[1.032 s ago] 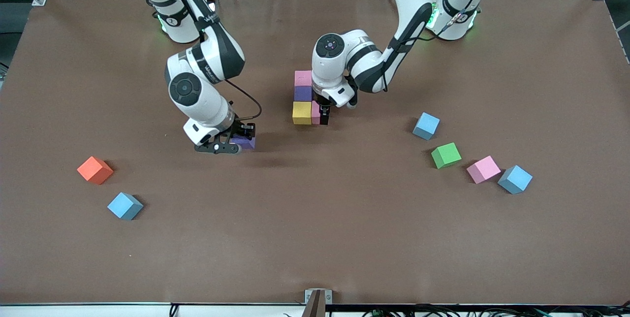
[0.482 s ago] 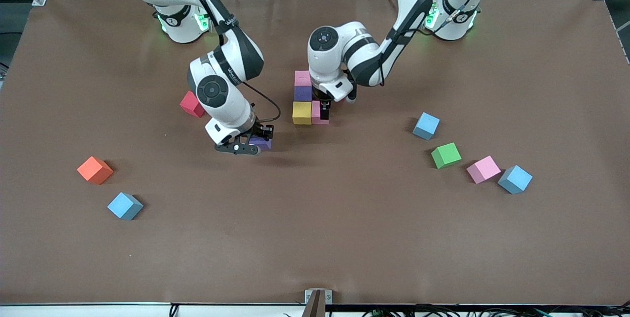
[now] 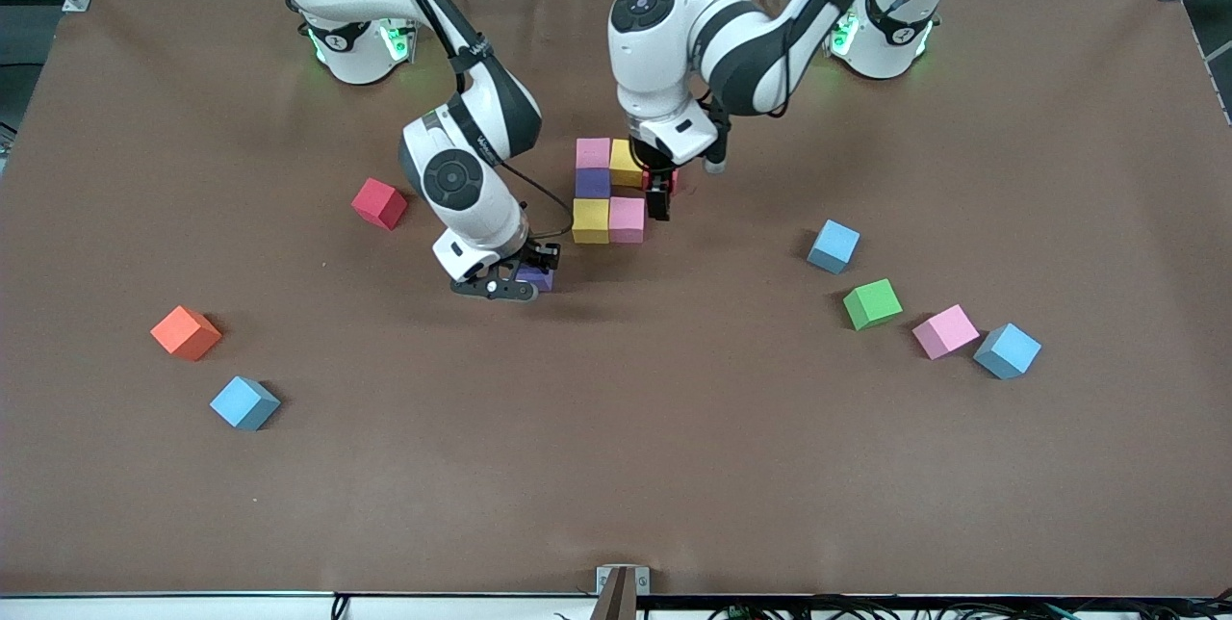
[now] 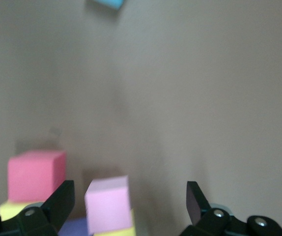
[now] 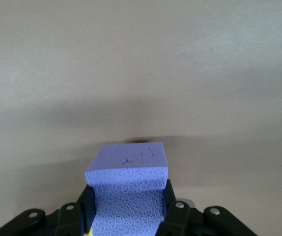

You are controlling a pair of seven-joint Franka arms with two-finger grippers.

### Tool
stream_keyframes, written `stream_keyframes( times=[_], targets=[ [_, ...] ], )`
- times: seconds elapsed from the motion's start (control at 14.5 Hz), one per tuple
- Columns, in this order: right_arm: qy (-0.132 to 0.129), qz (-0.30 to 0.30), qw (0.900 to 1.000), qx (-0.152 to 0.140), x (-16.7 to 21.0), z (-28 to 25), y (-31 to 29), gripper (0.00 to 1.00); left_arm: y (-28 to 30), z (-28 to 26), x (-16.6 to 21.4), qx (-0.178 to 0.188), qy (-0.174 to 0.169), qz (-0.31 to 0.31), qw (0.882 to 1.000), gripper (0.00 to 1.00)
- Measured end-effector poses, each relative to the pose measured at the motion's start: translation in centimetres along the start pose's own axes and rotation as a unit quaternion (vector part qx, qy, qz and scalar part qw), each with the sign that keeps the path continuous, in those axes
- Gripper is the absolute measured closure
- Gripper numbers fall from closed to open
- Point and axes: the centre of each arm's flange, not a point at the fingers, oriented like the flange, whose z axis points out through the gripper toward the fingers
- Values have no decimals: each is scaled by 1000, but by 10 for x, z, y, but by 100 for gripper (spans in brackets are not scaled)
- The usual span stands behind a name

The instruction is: Arrange 11 blocks into digit 3

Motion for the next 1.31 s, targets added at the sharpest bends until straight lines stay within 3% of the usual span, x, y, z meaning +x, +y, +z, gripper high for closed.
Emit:
stream_keyframes(
  times=[0.34,0.62,0.89,1.31],
  targets=[
    [-2,-5,1000,-2,-9,18,-30,44,67,13,108,7,13,91,996,0],
    [0,-17,1000,0,-16,21,-45,44,102,34,198,25,18,175,984,0],
    [2,-31,1000,3,-24,23,-62,44,121,71,258,53,9,275,960,0],
    [0,-43,999,-1,-33,32,-72,44,138,138,301,83,-21,373,924,0]
  ],
)
